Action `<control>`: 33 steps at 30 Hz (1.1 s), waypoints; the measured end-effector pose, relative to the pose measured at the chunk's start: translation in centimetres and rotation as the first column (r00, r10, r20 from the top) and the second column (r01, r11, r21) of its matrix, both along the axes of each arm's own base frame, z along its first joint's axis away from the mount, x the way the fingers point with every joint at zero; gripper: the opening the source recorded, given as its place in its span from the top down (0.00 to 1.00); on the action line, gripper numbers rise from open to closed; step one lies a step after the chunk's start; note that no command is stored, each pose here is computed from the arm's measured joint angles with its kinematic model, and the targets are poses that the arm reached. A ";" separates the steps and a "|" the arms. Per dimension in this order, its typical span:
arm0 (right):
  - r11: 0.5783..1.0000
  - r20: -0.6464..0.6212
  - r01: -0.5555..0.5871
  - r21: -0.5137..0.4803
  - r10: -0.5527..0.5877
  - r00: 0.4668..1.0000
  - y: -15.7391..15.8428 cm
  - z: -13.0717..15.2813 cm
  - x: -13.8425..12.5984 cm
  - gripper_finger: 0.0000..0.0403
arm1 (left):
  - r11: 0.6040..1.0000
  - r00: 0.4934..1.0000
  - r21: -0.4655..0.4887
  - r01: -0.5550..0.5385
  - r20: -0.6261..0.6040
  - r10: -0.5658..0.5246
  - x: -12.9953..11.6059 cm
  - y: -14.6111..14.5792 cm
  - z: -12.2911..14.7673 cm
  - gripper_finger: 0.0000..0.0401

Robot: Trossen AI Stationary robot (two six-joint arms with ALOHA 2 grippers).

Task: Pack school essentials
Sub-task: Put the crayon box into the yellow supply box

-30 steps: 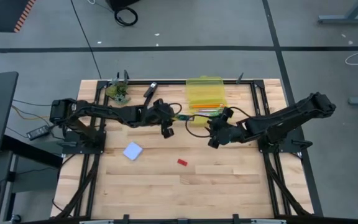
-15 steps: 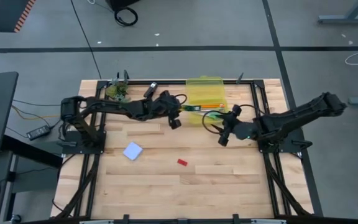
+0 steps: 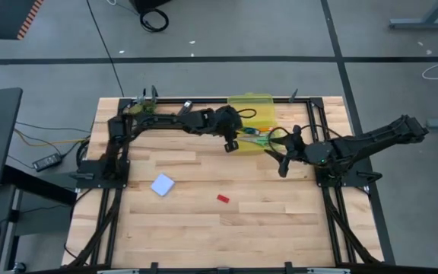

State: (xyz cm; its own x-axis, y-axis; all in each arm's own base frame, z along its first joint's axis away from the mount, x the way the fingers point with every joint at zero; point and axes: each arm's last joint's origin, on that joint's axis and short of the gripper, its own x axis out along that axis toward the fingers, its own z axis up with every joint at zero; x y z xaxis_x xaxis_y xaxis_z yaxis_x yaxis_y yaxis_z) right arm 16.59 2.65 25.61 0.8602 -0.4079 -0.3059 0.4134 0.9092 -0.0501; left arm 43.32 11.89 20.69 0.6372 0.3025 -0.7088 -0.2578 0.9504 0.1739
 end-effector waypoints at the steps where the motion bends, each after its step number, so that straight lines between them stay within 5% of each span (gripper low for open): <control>1: 1.000 0.012 -0.001 0.000 0.001 1.000 0.0 0.2 0.0 0.47 | 1.000 1.000 -0.011 0.007 -0.004 -0.007 0.4 0.1 0.0 0.77; 15: 0.999 -0.012 -0.015 -0.038 0.014 1.000 0.0 0.1 0.1 0.47 | 0.984 0.981 -0.173 0.036 -0.180 -0.068 4.7 2.5 -1.3 0.77; 33: 0.999 -0.011 -0.014 -0.037 0.014 1.000 0.0 0.1 0.0 0.47 | 0.963 0.957 -0.270 -0.023 -0.284 -0.056 4.6 2.6 -1.6 0.77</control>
State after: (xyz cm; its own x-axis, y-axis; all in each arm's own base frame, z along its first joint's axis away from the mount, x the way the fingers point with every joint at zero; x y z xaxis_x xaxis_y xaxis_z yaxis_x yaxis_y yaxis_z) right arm 16.61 2.66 25.70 0.8625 -0.4073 -0.3002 0.4000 0.9122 -0.0883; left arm 47.88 14.54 19.07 0.3983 0.0678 -0.9147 -0.2190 0.9755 -0.0231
